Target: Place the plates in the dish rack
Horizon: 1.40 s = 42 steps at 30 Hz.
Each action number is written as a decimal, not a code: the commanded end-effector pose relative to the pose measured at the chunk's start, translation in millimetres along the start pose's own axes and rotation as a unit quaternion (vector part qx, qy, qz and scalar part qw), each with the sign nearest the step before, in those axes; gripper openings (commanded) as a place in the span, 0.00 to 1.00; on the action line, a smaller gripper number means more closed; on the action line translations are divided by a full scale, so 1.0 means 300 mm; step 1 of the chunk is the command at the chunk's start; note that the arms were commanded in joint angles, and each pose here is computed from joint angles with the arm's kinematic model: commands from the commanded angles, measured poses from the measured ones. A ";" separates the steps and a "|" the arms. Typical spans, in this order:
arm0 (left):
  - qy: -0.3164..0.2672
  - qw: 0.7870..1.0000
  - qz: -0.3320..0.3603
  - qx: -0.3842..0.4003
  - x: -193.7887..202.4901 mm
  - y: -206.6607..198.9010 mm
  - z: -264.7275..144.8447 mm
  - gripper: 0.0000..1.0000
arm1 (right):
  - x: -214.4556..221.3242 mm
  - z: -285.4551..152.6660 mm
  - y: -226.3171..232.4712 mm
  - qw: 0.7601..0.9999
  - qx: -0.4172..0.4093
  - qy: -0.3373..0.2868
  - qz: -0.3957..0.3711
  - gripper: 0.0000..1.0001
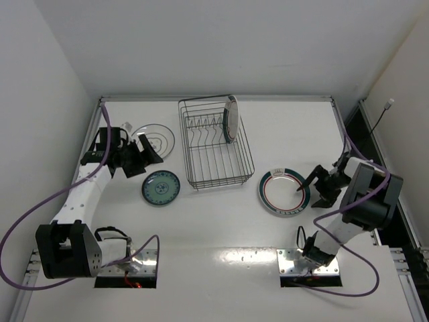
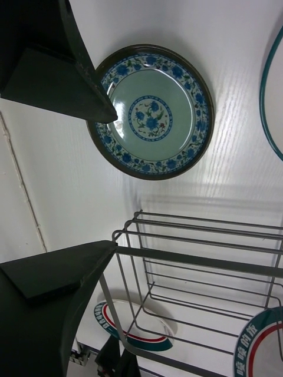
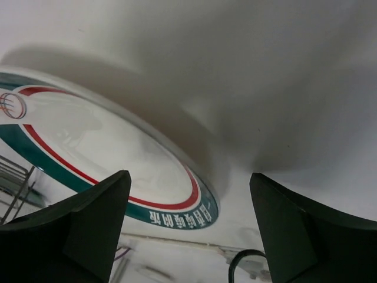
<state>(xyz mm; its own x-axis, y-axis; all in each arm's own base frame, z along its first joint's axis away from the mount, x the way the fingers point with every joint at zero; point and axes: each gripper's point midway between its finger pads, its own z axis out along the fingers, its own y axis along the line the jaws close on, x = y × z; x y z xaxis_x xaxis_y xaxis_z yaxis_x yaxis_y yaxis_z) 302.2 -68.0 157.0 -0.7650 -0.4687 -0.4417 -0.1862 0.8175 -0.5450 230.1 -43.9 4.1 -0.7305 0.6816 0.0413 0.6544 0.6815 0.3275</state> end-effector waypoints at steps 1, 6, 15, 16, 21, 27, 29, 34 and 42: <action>-0.010 1.000 0.001 0.020 0.004 -0.025 -0.010 0.78 | 0.005 0.045 0.045 0.997 -0.071 0.016 0.016 0.78; -0.015 0.999 -0.004 0.029 -0.002 -0.034 -0.003 0.78 | 0.047 0.113 0.061 0.992 -0.108 0.046 0.040 0.57; -0.016 0.999 0.001 0.030 -0.020 -0.047 -0.013 0.78 | 0.065 0.145 0.061 0.991 -0.112 0.049 0.051 0.00; -0.016 0.999 0.001 0.030 -0.020 -0.047 -0.013 0.78 | 0.025 0.125 0.079 0.992 -0.118 0.031 0.042 0.00; -0.016 1.000 0.004 0.024 -0.028 -0.046 -0.017 0.78 | -0.214 -0.140 0.217 0.988 -0.123 -0.097 0.008 0.00; -0.021 1.000 0.003 0.014 -0.035 -0.040 -0.029 0.78 | -0.405 -0.599 0.501 0.940 -0.158 -0.300 -0.039 0.00; -0.024 1.000 0.008 0.010 -0.041 -0.039 -0.034 0.78 | -0.437 -0.738 0.596 0.916 -0.157 -0.362 -0.066 0.00; -0.026 1.000 0.012 0.004 -0.046 -0.036 -0.040 0.78 | -0.323 -0.849 0.858 0.886 -0.138 -0.418 -0.147 0.00; -0.013 1.000 0.007 -0.002 -0.017 -0.016 -0.029 0.78 | -0.127 -0.815 1.181 0.839 -0.024 -0.481 -0.253 0.00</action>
<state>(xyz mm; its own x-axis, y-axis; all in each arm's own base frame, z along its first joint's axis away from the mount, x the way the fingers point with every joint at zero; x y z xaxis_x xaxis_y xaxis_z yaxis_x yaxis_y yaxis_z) 301.1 -65.7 156.9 -0.7598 -0.4822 -0.4361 -0.2093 0.8165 -0.5381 431.1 116.5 347.6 -0.4542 0.3213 -0.8309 0.1274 0.9465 0.2964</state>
